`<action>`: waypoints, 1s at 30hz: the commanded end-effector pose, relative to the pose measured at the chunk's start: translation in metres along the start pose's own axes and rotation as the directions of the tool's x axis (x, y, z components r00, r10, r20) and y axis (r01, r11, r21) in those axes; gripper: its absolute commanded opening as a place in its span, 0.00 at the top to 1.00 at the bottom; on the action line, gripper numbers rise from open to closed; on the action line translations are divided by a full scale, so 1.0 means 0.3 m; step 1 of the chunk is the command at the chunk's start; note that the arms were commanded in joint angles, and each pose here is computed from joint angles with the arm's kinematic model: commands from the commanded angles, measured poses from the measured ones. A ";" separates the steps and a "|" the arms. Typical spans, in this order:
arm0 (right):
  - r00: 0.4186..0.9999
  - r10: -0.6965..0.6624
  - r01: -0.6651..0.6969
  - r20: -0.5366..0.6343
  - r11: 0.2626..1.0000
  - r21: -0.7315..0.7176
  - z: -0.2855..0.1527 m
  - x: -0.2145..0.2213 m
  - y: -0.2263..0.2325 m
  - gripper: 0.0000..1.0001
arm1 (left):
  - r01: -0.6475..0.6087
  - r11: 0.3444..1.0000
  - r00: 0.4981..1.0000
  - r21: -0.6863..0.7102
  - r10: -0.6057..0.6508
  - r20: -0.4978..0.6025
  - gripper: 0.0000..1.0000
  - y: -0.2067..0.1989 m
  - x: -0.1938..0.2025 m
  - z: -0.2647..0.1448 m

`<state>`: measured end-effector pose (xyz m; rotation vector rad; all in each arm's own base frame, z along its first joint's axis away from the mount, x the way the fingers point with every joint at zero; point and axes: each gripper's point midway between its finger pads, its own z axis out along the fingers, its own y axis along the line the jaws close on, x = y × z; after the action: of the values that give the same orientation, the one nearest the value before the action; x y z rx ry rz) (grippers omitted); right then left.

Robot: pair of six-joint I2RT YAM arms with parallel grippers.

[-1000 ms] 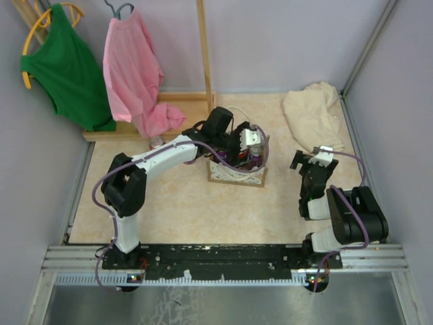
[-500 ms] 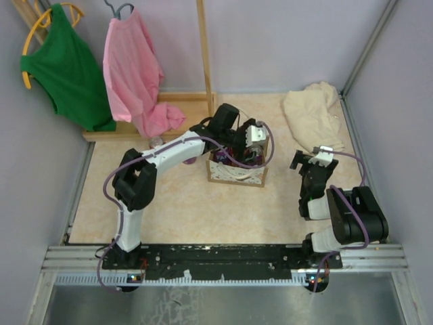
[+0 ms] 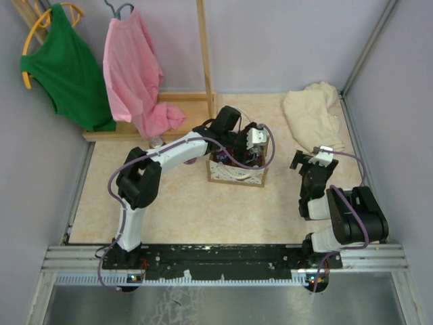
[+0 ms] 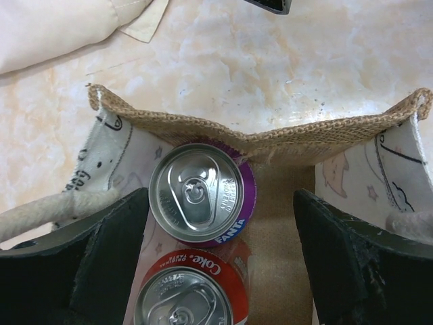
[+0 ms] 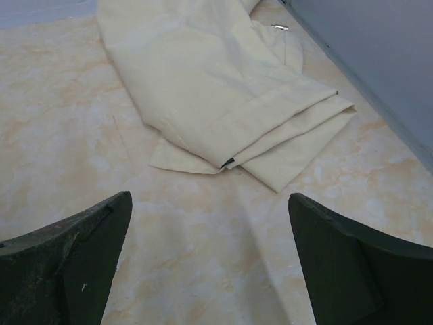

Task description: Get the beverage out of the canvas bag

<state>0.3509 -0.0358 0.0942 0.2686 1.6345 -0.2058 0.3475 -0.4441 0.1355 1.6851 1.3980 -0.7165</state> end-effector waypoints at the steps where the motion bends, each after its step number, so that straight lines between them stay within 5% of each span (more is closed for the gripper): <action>1: 0.999 0.009 -0.009 0.051 1.000 0.005 0.013 -0.049 0.008 0.01 | -0.003 0.999 0.999 0.047 0.001 0.041 0.08 -0.018 -0.025 0.028; 24: 0.999 0.008 -0.008 0.051 1.000 0.006 0.013 -0.049 0.007 0.01 | 0.067 0.995 0.997 0.074 -0.064 -0.046 0.15 -0.030 0.094 0.092; 27: 0.999 0.007 -0.007 0.051 1.000 0.006 0.013 -0.048 0.007 0.01 | 0.066 0.996 0.996 0.067 -0.062 -0.056 0.23 -0.029 0.102 0.089; 30: 0.999 0.008 -0.008 0.051 1.000 0.005 0.013 -0.048 0.008 0.01 | 0.063 0.996 0.997 0.062 -0.061 -0.048 0.42 -0.024 0.095 0.090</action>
<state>0.3509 -0.0358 0.0941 0.2686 1.6349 -0.2058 0.3570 -0.4564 0.1114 1.6965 1.4210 -0.7435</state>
